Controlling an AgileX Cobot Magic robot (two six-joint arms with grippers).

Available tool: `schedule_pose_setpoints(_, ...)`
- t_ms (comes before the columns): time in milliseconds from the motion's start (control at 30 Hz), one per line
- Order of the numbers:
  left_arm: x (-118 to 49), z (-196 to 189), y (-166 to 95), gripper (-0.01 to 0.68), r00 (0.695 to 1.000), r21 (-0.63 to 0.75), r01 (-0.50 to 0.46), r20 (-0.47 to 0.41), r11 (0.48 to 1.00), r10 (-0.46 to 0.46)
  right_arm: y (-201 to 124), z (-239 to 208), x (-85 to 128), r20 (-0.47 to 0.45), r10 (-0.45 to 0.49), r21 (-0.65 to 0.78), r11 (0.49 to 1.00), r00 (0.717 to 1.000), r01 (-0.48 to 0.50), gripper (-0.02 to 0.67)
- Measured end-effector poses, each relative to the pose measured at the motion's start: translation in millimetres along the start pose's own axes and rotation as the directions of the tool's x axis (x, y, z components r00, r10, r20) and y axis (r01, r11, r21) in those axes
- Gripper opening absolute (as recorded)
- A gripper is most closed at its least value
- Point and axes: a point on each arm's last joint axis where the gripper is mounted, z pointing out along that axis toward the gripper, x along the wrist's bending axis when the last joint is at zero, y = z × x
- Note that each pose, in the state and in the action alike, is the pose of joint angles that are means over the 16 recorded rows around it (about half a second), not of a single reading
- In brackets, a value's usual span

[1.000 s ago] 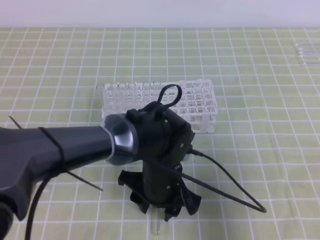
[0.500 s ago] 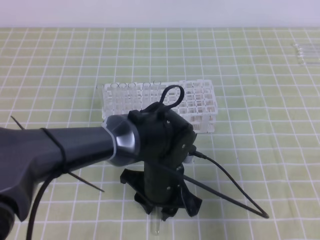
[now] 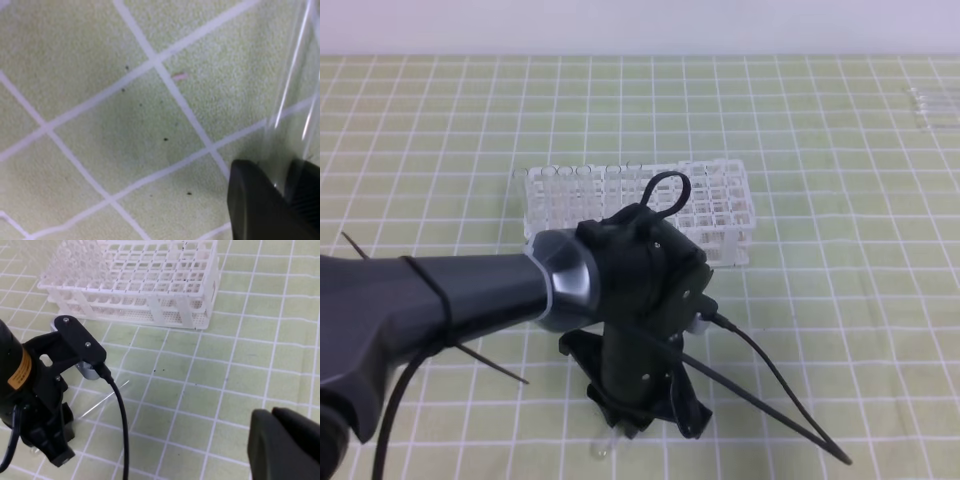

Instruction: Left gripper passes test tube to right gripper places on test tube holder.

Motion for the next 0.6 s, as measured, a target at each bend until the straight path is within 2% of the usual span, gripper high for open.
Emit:
schedule_pose_setpoints(200, 3.1, -27, -6, 0.002, 0.999, -0.075, -0.023, 0.021, 0.997, 0.025, 0, 0, 0, -0.001, 0.001, 0.000, 1.000, 1.000, -0.001, -0.002)
schedule_pose_setpoints(367, 8.9, -63, -21, 0.001, 0.998, -0.202, -0.034, 0.050, 0.979, 0.045, 0, 0, 1, -0.009, 0.010, -0.002, 1.000, 1.000, -0.010, -0.002)
schedule_pose_setpoints(500, 18.1, -91, -40, 0.002, 0.997, -0.340, -0.036, 0.057, 0.940, 0.059, 0, 0, 2, -0.019, 0.021, -0.003, 1.000, 1.000, -0.021, -0.002)
schedule_pose_setpoints(600, 29.2, -109, -60, 0.001, 0.997, -0.457, -0.022, 0.059, 0.889, 0.055, 1, 0, 3, -0.033, 0.035, -0.004, 0.999, 0.999, -0.035, -0.002)
